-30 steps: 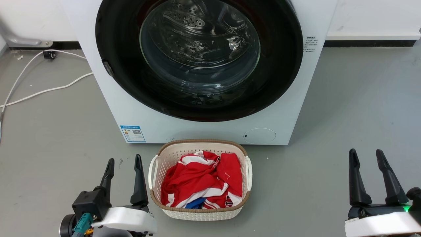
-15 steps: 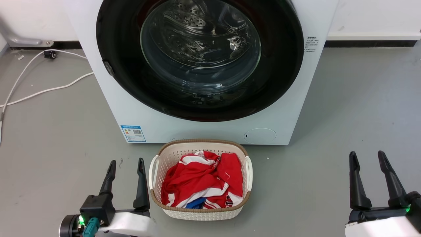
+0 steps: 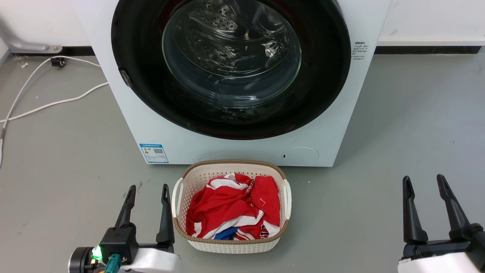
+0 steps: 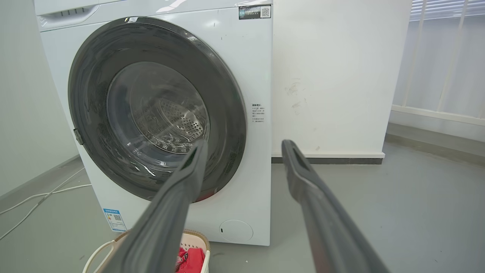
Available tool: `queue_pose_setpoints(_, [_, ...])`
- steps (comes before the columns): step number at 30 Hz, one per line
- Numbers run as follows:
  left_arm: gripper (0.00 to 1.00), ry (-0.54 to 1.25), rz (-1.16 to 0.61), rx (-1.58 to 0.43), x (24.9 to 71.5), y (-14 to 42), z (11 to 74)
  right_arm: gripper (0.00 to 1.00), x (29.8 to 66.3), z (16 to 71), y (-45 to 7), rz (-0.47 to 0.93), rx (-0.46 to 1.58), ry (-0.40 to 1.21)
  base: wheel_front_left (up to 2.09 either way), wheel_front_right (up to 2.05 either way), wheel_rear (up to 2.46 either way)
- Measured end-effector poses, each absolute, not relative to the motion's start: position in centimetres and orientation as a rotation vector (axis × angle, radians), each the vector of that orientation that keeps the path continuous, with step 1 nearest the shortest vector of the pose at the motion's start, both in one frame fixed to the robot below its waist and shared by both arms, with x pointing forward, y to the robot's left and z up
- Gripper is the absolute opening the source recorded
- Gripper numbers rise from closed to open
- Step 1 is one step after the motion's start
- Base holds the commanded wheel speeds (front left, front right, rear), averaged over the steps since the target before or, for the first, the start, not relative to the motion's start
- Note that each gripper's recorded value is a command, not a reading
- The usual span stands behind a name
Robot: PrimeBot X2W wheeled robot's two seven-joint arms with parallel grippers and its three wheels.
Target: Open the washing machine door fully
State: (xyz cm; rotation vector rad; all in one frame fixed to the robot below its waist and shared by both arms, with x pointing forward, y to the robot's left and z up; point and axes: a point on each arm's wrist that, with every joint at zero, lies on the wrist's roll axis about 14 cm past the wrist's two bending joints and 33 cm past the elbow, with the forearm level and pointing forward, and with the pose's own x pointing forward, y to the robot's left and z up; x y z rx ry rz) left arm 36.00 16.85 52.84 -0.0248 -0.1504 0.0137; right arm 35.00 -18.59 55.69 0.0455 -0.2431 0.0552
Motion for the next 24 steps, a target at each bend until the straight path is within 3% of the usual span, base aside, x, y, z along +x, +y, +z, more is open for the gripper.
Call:
queue_pose_setpoints(19, [1.00, -0.130, 0.035, -0.040, 36.0, 17.2, 52.2, 1.00, 35.1, 54.5, -18.6, 0.053, 0.087, -0.207, 0.00, 0.00, 0.00])
queue_pose_setpoints(20, [1.00, -0.130, 0.034, -0.040, 36.0, 17.2, 52.2, 0.37, 35.1, 54.5, -18.6, 0.053, 0.087, -0.207, 0.00, 0.00, 0.00])
queue_pose_setpoints(21, [1.00, -0.130, 0.034, -0.040, 36.0, 17.2, 52.2, 0.04, 35.1, 54.5, -18.5, 0.054, 0.087, -0.206, 0.00, 0.00, 0.00])
queue_pose_setpoints(24, [1.00, -0.130, 0.035, -0.041, 35.9, 17.2, 52.2, 0.00, 35.1, 54.4, -18.3, 0.059, 0.096, -0.205, 0.00, 0.00, 0.00])
